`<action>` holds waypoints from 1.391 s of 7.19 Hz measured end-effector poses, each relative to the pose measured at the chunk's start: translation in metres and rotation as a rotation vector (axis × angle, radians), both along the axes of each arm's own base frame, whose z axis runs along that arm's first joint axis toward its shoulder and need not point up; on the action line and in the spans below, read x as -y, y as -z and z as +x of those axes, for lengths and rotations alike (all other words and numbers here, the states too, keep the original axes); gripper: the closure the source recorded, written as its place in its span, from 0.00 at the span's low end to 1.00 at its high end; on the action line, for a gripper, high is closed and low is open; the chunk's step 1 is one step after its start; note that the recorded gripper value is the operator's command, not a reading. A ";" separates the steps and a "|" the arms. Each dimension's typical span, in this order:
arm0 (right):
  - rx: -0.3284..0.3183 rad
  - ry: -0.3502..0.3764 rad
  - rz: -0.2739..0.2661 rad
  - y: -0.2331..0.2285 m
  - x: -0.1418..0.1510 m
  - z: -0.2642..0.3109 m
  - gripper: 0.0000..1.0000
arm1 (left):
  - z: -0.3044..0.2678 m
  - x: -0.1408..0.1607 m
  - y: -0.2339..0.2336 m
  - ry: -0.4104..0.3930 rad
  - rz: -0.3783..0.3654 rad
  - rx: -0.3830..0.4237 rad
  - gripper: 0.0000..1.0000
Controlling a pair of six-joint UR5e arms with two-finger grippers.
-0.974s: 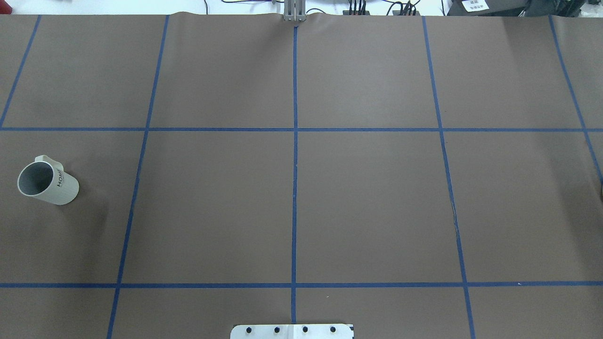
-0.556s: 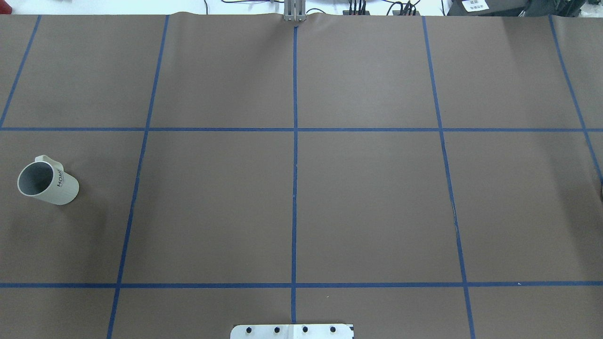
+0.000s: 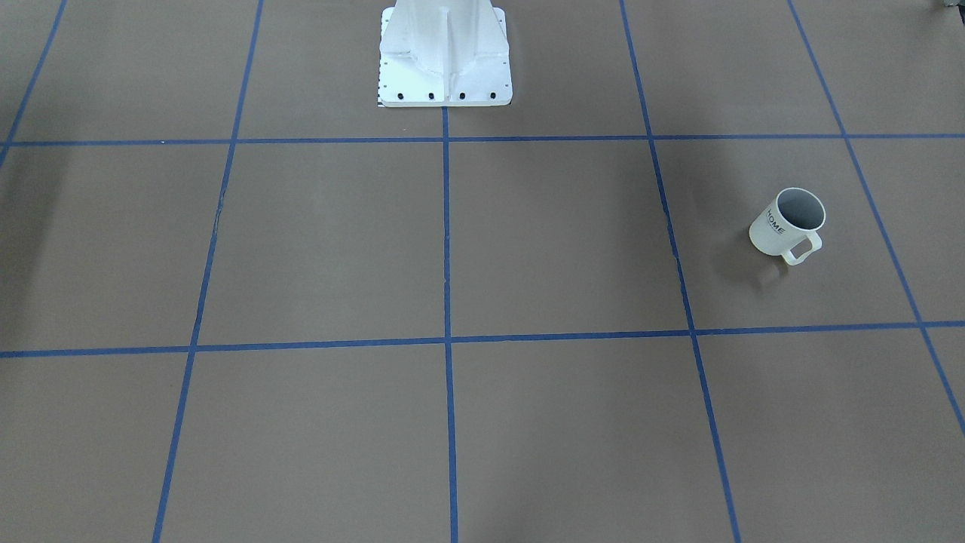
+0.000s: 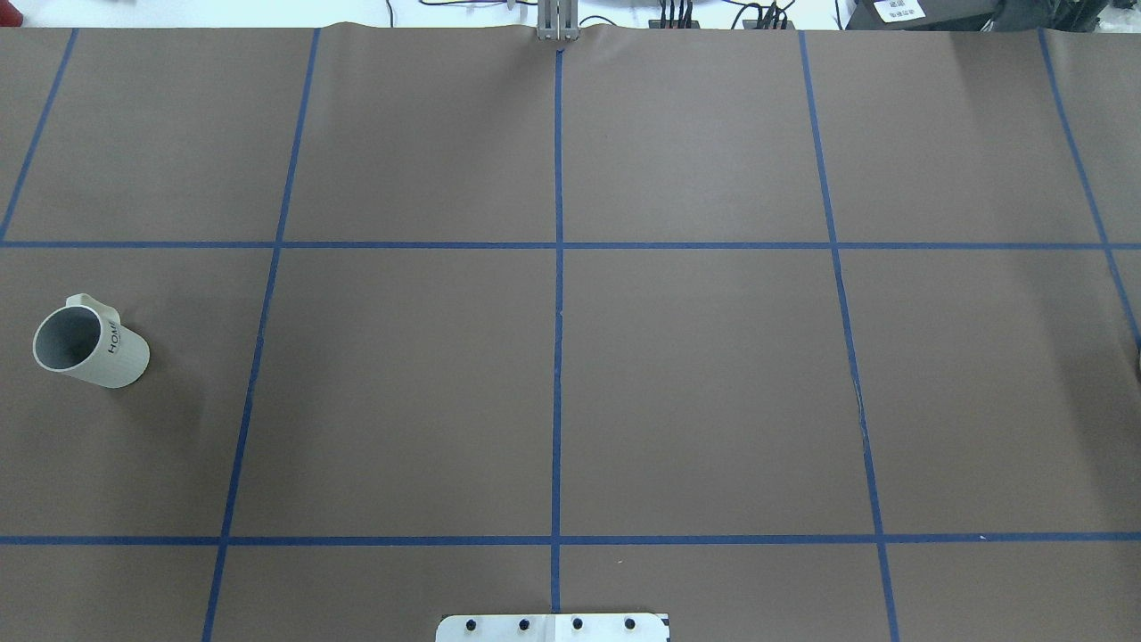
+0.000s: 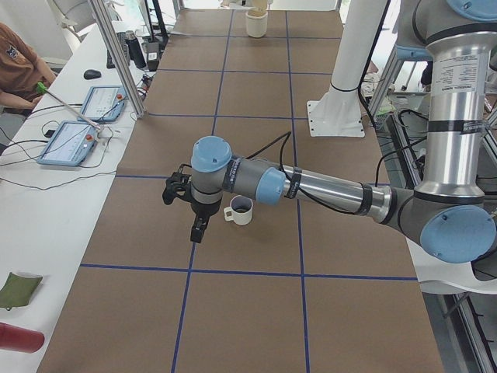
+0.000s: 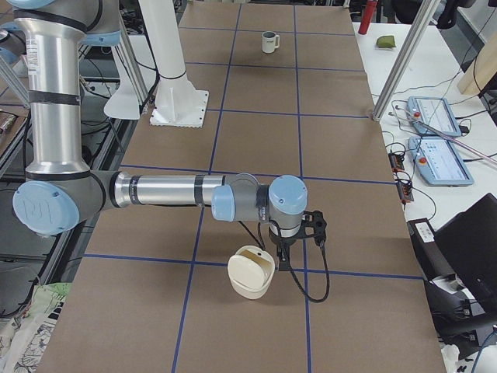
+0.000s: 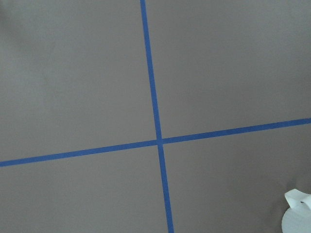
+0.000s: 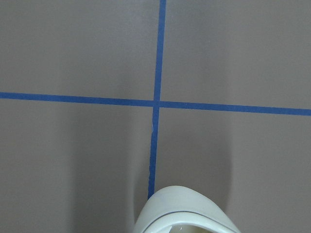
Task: Left arm hands cup to right arm to dump lemon
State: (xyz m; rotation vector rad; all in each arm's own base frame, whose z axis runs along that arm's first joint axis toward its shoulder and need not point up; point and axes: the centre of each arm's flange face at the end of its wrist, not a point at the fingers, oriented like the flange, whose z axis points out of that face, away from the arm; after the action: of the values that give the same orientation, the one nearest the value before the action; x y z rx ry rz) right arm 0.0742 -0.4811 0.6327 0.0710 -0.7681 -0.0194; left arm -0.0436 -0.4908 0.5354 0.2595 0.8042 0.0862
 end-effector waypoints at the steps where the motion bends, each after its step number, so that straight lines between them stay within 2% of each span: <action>1: 0.000 0.000 0.003 0.001 0.000 0.000 0.00 | 0.019 -0.003 0.008 0.004 -0.041 -0.060 0.00; 3: -0.001 0.000 0.012 0.005 0.001 0.000 0.00 | 0.065 -0.028 0.004 0.073 -0.142 -0.111 0.00; 5: -0.003 0.001 0.014 0.006 0.001 0.000 0.00 | 0.122 -0.058 -0.010 0.131 -0.202 -0.097 0.00; 9: 0.001 -0.001 0.022 0.011 0.002 0.000 0.00 | 0.188 -0.073 -0.028 0.148 -0.234 -0.034 0.03; 10: 0.003 0.000 0.030 0.014 0.004 0.000 0.00 | 0.202 -0.072 -0.031 0.131 -0.238 -0.025 0.11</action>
State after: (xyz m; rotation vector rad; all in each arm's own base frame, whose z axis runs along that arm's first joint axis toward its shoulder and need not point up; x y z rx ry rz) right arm 0.0739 -0.4846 0.6190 0.1000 -0.7709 -0.0306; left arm 0.1588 -0.4185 0.5666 0.0879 0.8118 -0.1356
